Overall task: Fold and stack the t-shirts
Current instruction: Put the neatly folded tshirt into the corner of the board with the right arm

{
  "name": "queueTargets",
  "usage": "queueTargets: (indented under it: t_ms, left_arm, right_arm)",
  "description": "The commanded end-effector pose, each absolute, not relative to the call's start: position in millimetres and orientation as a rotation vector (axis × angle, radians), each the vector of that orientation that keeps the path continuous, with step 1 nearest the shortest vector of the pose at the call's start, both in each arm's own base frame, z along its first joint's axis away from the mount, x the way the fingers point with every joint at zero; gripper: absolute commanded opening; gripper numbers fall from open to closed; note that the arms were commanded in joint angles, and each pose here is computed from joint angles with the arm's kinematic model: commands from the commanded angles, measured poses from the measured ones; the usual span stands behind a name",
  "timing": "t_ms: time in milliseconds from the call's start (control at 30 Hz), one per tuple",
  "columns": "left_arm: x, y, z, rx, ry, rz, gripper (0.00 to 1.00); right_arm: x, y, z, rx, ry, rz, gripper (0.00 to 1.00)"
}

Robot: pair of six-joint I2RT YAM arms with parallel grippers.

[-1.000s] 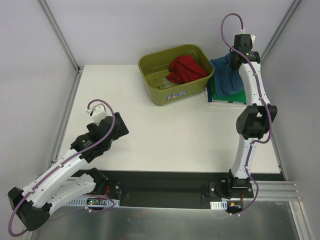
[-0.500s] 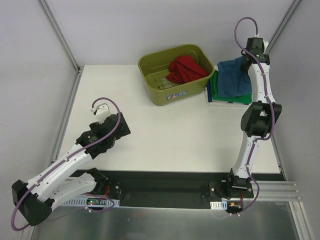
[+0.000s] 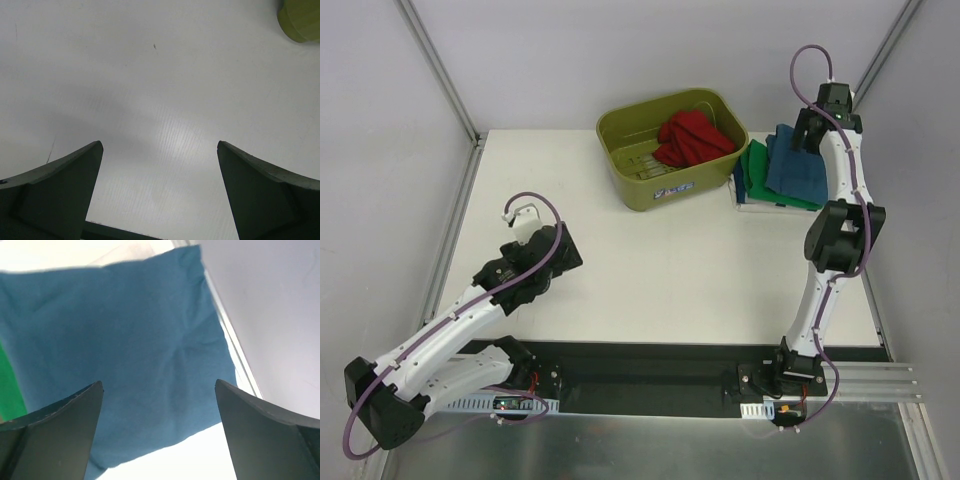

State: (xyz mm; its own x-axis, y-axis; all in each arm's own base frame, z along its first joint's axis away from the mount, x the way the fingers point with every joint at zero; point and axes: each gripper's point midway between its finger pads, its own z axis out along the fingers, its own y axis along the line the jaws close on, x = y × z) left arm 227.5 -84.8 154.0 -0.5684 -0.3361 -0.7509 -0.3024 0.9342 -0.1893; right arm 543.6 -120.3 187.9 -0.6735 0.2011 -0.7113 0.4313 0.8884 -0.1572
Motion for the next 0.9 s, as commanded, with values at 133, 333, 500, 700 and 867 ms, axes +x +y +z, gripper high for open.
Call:
queueTargets:
  t_ms: [133, 333, 500, 700, 867]
  left_arm:
    - [228.6, -85.3, 166.3, -0.474, 2.183, -0.093, 0.99]
    - [227.0, -83.2, 167.0, -0.476, 2.172, -0.096, 0.99]
    - [225.4, -79.6, 165.6, -0.478, 2.164, -0.087, 0.99]
    - [226.1, -78.2, 165.1, -0.479, 2.161, -0.076, 0.99]
    - [226.4, -77.6, 161.8, -0.476, 2.171, -0.060, 0.99]
  right_arm:
    - [529.8, -54.7, 229.7, 0.176, 2.309, -0.189, 0.98]
    - [533.7, -26.4, 216.2, 0.059, 2.336, -0.318, 0.94]
    - [539.4, -31.2, 187.1, 0.054, 2.399, -0.376, 0.83]
    - [546.6, -34.5, 152.6, 0.004, 2.466, -0.419, 0.69]
    - [545.7, -46.4, 132.0, 0.002, 2.503, -0.514, 0.61]
